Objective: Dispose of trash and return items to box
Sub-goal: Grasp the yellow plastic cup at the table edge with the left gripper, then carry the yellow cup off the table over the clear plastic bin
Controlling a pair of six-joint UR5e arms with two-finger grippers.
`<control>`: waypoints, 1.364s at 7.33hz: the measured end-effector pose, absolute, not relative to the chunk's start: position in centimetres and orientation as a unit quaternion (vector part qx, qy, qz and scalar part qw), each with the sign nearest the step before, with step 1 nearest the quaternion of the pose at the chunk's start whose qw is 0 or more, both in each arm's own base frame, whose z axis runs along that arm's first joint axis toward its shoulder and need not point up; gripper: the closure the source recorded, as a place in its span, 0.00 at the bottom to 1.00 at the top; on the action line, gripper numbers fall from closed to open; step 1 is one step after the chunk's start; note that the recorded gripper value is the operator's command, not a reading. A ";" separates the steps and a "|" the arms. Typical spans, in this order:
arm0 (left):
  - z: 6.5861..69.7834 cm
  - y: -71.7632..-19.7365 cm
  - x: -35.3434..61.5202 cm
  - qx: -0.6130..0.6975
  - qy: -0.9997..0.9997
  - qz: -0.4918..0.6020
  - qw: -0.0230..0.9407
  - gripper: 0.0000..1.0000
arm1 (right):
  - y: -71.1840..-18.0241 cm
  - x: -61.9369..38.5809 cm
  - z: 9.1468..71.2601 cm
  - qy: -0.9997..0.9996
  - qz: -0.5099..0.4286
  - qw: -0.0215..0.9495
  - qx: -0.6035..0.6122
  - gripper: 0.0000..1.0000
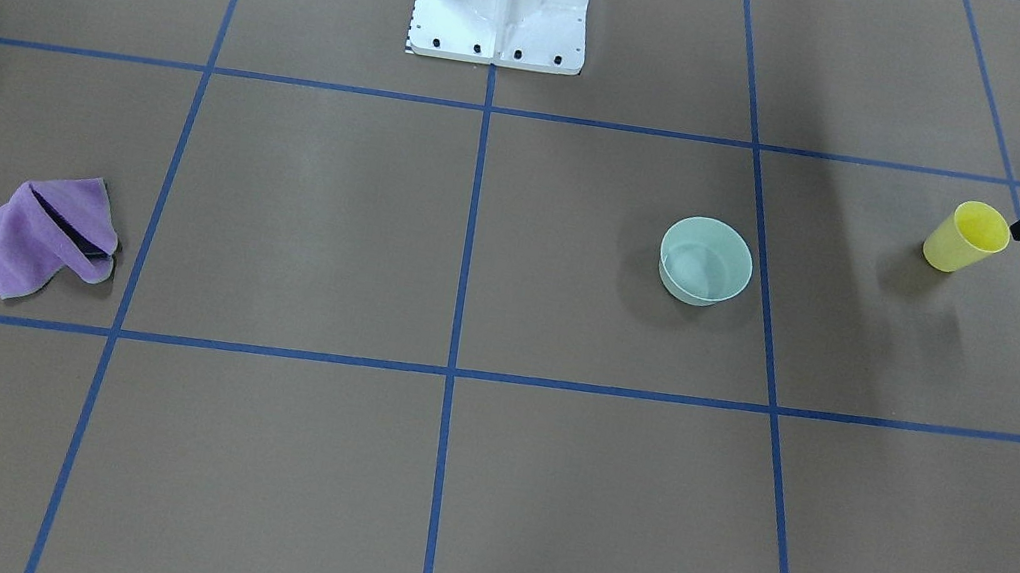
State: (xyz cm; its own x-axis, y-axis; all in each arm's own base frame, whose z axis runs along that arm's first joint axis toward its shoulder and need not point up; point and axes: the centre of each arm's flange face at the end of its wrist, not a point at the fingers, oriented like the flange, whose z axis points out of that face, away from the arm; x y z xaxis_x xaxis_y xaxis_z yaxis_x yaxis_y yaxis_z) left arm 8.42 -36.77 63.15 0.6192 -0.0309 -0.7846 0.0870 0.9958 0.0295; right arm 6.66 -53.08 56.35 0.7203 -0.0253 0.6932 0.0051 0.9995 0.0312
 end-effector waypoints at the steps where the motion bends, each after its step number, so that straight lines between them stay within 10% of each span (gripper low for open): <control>1: 63.5 -36.1 8.7 0.028 0.435 -0.028 0.899 0.05 | -53.1 6.7 56.3 -0.374 -0.008 0.927 0.013 0.00; 4: 63.8 -35.5 11.1 0.007 0.436 -0.012 0.900 0.12 | -53.1 6.6 56.1 -0.375 -0.010 0.927 0.016 0.00; 8: 64.4 -35.9 12.8 -0.005 0.433 -0.007 0.901 1.00 | -53.0 6.7 56.2 -0.374 -0.009 0.927 0.015 0.00; 10: 64.4 -36.0 12.8 -0.006 0.433 -0.011 0.901 1.00 | -52.8 6.7 56.3 -0.374 -0.009 0.927 0.014 0.00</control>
State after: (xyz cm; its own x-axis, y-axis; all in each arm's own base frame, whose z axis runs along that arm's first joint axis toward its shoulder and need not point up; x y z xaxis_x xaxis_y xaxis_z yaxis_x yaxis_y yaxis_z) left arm 12.84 -36.03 64.36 0.6242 -0.0260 -0.7809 0.0148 0.9997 -0.0214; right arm 6.66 -52.83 56.32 0.7202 -0.0264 0.6932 0.0059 0.9995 0.0318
